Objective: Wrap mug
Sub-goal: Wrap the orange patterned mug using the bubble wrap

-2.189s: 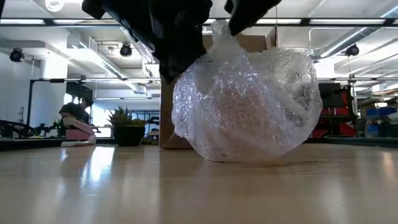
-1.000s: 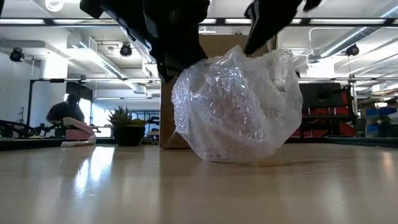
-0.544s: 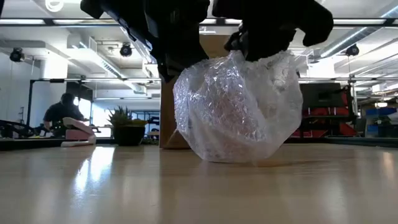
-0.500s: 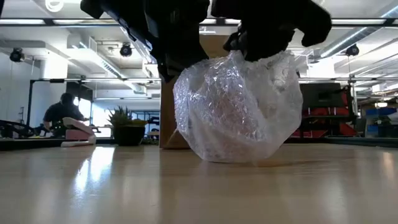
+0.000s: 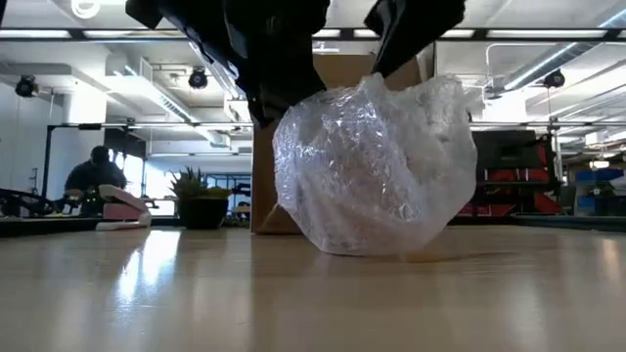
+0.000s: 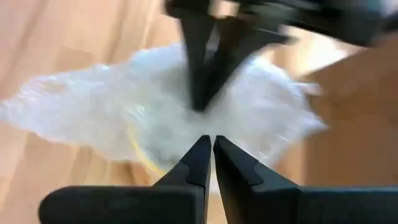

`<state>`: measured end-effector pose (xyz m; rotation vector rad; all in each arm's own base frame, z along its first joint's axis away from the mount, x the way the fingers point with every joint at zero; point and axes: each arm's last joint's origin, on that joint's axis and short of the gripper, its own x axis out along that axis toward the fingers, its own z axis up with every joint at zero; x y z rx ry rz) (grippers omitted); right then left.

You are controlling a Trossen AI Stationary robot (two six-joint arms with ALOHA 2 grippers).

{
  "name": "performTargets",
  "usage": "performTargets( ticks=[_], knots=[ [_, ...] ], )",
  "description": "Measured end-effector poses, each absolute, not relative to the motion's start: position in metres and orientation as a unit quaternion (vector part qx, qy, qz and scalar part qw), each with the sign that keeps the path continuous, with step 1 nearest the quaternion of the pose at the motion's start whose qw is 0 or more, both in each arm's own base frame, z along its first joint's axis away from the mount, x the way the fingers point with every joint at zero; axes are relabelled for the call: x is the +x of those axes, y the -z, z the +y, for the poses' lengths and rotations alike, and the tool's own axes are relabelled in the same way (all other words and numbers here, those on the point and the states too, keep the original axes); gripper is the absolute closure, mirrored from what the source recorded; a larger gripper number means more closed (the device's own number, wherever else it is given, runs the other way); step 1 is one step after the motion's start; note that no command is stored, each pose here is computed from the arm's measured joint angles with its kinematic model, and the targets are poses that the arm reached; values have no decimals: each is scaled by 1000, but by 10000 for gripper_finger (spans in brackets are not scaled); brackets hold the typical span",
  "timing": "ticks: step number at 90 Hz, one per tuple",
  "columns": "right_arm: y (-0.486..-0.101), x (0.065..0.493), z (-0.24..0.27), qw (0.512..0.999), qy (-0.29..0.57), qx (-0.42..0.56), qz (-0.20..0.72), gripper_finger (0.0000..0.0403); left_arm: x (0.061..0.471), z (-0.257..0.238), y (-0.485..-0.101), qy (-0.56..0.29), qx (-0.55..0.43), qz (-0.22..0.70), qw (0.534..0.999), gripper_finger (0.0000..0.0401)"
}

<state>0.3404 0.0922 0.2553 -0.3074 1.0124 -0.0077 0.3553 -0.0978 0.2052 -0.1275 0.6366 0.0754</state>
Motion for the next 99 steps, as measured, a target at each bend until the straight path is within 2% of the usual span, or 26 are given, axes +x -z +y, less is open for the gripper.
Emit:
performTargets(
  ticks=[8,27,51,70,99],
  knots=[
    [-257,340,81,861,53,-166,477,395,355,-98,-205,-37,-63,313,947,394],
    [-222,356,66,850,66,-162,497,394,356,-98,-205,-37,-64,312,947,395],
    [-204,362,98,851,-26,-159,499,394,355,-98,-205,-32,-64,314,947,395],
    [-205,355,122,854,-52,-161,492,394,355,-99,-205,-29,-66,315,946,395],
    [-215,355,126,859,-53,-156,485,394,356,-98,-205,-36,-66,311,947,395]
  ],
)
